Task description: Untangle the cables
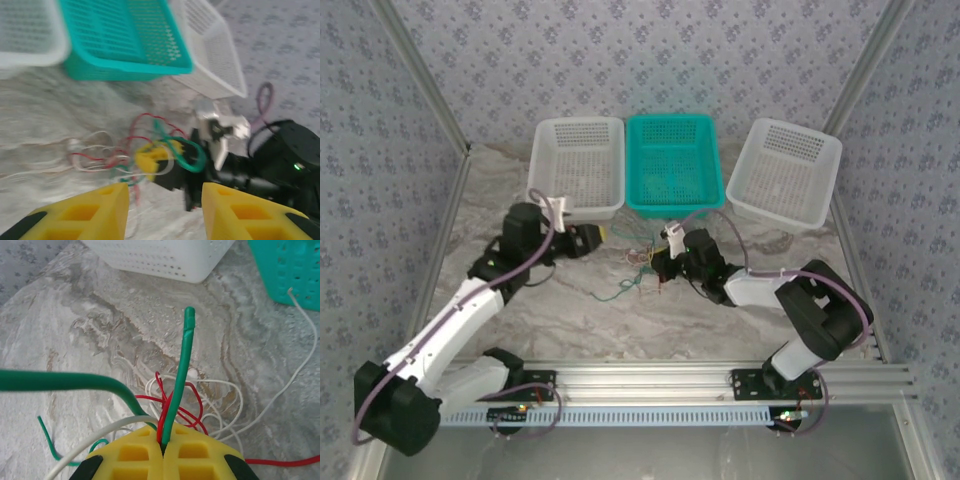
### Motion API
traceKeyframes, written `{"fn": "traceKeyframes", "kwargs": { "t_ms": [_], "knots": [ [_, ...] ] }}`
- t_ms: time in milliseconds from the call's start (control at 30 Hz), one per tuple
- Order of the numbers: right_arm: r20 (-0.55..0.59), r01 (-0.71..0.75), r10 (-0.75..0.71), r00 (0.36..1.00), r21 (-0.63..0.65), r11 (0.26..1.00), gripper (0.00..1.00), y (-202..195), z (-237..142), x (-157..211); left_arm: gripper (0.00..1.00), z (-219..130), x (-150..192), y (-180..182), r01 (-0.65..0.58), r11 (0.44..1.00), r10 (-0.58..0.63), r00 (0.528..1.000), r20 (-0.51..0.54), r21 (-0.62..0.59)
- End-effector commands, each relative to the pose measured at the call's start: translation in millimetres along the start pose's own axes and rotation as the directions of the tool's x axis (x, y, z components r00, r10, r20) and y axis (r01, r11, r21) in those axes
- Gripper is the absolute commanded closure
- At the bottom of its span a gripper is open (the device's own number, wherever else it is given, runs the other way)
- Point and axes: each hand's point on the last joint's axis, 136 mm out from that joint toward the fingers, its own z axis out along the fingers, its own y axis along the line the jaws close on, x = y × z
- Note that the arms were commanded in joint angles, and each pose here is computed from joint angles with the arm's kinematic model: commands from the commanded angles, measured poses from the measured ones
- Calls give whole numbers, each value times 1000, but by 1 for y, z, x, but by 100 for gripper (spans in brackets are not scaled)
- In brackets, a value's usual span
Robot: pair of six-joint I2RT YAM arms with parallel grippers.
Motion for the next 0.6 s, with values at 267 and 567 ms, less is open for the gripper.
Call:
{"fn": "traceKeyframes", "kwargs": {
  "t_ms": [267, 567],
  "knots": [
    [-11, -67, 67, 998, -3, 998, 100, 20, 0, -28, 49, 47, -14, -40, -76, 995, 61, 976, 210, 63],
    [-15, -75, 74, 997, -23, 997, 100, 33, -7, -33, 56, 85, -31, -40, -79, 994, 57, 966, 253, 77]
  ]
}}
